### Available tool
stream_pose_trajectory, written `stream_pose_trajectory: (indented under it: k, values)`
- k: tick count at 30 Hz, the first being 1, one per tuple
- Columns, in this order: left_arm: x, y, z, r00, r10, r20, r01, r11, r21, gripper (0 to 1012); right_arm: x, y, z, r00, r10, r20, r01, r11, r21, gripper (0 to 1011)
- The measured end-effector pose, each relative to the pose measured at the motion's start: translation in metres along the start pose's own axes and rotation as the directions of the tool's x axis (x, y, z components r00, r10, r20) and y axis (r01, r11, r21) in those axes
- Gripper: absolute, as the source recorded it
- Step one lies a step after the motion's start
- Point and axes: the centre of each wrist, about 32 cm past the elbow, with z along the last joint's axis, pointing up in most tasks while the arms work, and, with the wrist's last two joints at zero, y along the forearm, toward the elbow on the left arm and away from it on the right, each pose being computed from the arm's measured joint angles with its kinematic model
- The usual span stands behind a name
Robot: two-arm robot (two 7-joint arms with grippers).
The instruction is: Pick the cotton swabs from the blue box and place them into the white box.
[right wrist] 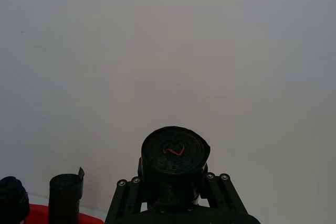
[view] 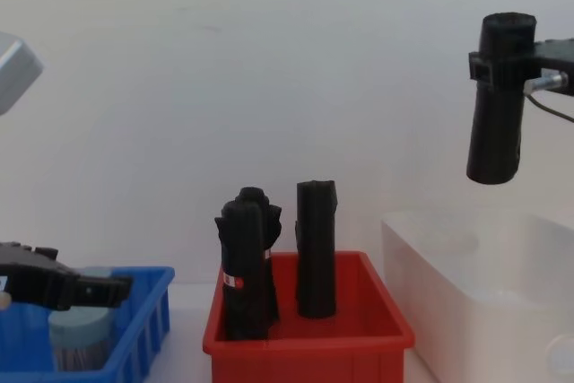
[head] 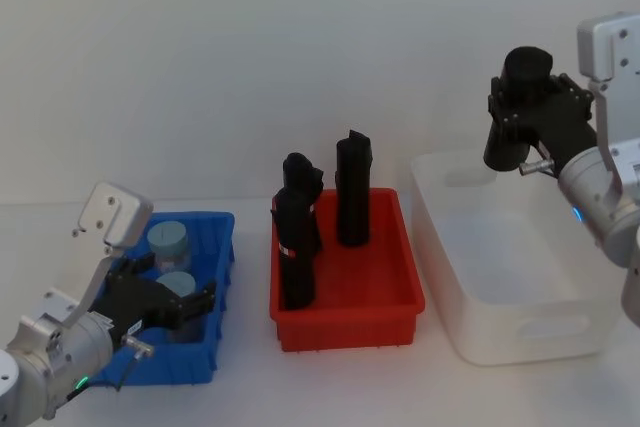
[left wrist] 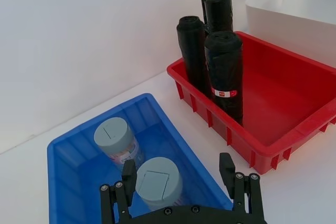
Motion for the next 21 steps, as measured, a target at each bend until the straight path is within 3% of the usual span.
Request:
stream_pose_trajectory:
  k: [6,21]
  values:
    - [0.0037,-0.0006,-0.0006,1.0,0.004,0.003,-0.004,0.9999,0.012,1004,-0.0009,-0.0001,0.0001,1.0,0.001,-0.001,-0.001,1.0,-0.002,503]
    - [0.0077,-0.0012,-0.0013,0.9999,0.009,0.007,-0.009,0.9996,0.026,1004,-0.002,-0.0003,0.0002,1.0,0.002,-0.001,-0.002,1.0,-0.003,927]
